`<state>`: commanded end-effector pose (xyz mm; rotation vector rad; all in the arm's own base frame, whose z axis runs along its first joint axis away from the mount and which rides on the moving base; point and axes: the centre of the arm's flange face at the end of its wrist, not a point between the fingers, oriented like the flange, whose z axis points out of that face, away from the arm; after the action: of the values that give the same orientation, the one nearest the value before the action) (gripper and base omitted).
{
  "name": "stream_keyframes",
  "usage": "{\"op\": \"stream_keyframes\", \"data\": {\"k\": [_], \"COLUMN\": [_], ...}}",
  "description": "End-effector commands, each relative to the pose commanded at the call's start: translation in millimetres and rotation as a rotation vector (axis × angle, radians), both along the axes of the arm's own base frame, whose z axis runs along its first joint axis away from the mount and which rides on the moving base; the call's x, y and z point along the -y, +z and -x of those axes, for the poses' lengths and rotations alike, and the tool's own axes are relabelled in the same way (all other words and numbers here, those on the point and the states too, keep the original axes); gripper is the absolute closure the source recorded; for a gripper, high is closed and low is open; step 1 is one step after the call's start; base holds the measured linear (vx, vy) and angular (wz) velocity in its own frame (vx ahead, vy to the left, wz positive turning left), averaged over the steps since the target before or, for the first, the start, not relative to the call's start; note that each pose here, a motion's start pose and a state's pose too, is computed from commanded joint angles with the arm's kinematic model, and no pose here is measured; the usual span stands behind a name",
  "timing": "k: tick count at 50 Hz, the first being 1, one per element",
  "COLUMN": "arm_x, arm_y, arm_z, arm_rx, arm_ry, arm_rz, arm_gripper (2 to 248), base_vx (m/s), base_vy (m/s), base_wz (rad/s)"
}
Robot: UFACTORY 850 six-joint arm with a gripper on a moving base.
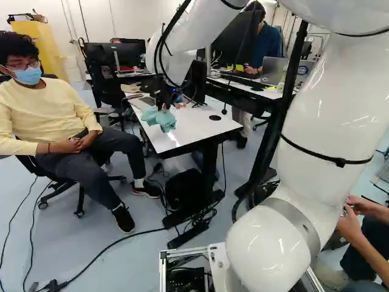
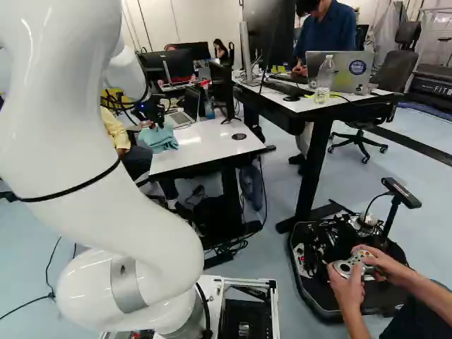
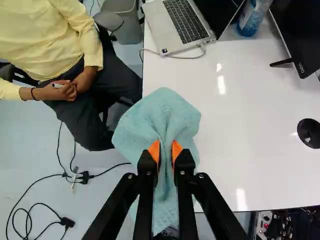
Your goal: Clean the table with the green towel
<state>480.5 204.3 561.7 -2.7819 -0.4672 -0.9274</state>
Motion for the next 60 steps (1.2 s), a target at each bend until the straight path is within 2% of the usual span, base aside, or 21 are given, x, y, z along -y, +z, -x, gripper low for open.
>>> {"op": "stream_keyframes", "data": {"k": [42, 60], "arm_x": [8.8, 10.8], "arm_y": [43.9, 56.5], "arm_z": [-6.2, -5.2], "arm_rx": [-0.056, -0.046], "arm_ry": [-0.011, -0.013], "arm_rz": [0.016, 0.011], "arm_gripper": [199, 199], "base_vx": [0.0, 0.0], "base_vy": [0.0, 0.0], "base_wz": [0.0, 0.0]}}
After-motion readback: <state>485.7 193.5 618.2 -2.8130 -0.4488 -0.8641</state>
